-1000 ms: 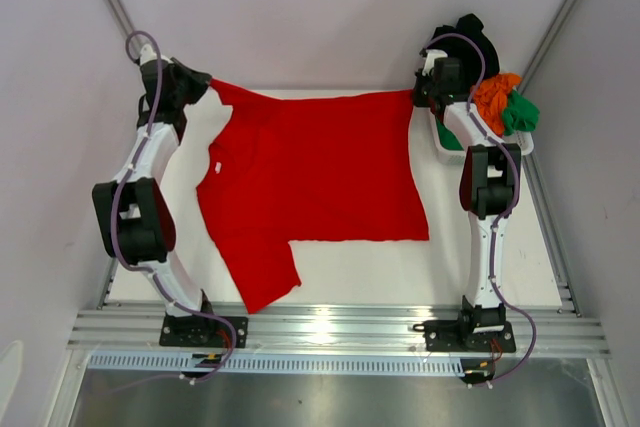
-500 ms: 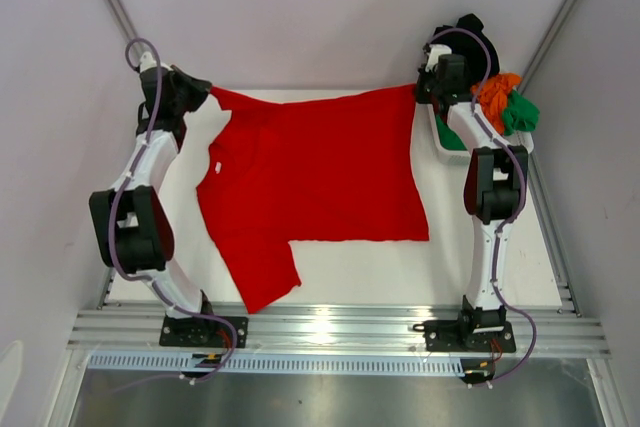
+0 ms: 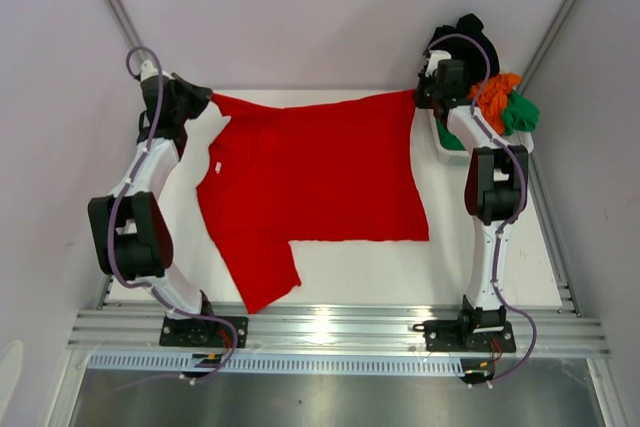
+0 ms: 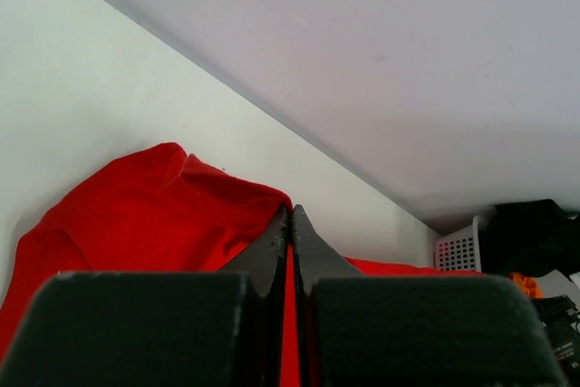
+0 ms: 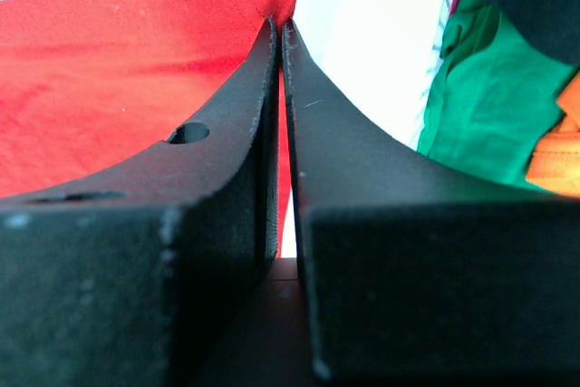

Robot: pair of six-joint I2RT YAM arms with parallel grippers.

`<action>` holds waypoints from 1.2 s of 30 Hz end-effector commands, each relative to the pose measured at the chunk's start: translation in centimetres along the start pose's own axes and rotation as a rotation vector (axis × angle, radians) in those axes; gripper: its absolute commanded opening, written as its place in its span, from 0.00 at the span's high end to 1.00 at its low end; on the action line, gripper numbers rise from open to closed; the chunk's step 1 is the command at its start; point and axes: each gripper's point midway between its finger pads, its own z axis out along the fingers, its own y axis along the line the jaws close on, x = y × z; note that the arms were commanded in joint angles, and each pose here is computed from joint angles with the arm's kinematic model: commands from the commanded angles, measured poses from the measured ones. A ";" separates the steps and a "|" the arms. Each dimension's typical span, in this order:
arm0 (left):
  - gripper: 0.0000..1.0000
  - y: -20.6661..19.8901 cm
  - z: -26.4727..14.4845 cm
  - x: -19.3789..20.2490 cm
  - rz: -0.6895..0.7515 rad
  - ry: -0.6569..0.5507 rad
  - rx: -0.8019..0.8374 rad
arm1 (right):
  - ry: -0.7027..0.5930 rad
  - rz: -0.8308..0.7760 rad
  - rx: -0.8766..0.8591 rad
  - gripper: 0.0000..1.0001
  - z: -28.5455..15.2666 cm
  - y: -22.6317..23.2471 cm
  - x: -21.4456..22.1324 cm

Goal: Fold and stack the t-shirts
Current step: Fold the tshirt

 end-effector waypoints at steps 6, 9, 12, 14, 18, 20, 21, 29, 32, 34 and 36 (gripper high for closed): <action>1.00 -2.5 -2.2 -2.6 0.002 -0.090 0.071 | -0.120 0.005 0.016 1.00 -2.9 -0.5 -4.5; 0.99 -2.6 -2.6 -2.6 0.003 -0.094 0.075 | -0.116 0.010 0.014 1.00 -3.2 -0.4 -4.4; 1.00 -2.5 -3.0 -2.5 0.005 -0.096 0.073 | -0.113 0.009 0.014 1.00 -3.5 -0.4 -4.3; 0.99 -2.2 -3.3 -2.2 0.004 -0.096 0.070 | -0.112 0.008 0.016 1.00 -3.8 -0.5 -4.2; 0.99 -1.6 -3.6 -1.3 -0.001 -0.081 0.060 | -0.128 0.002 0.011 1.00 -4.0 -0.4 -4.3; 0.99 -1.5 -3.9 -1.3 -0.001 -0.086 0.061 | -0.125 0.001 0.010 1.00 -4.2 -0.3 -3.9; 0.99 -1.2 -4.2 -0.9 -0.002 -0.083 0.058 | -0.125 0.003 0.010 1.00 -4.3 -0.3 -3.8; 0.99 -0.7 -5.7 -0.7 0.024 -0.102 0.045 | -0.111 0.004 0.006 1.00 -4.7 -0.2 -3.0; 0.99 -0.6 -6.2 -0.9 0.037 -0.118 0.038 | -0.105 0.001 0.006 1.00 -4.9 -0.3 -2.7; 0.99 -0.4 -6.4 -0.7 0.045 -0.119 0.034 | -0.105 0.000 0.008 1.00 -5.1 -0.4 -2.6; 0.99 -0.4 -6.6 -0.8 0.062 -0.124 0.033 | -0.095 0.001 0.012 1.00 -5.2 -0.6 -2.1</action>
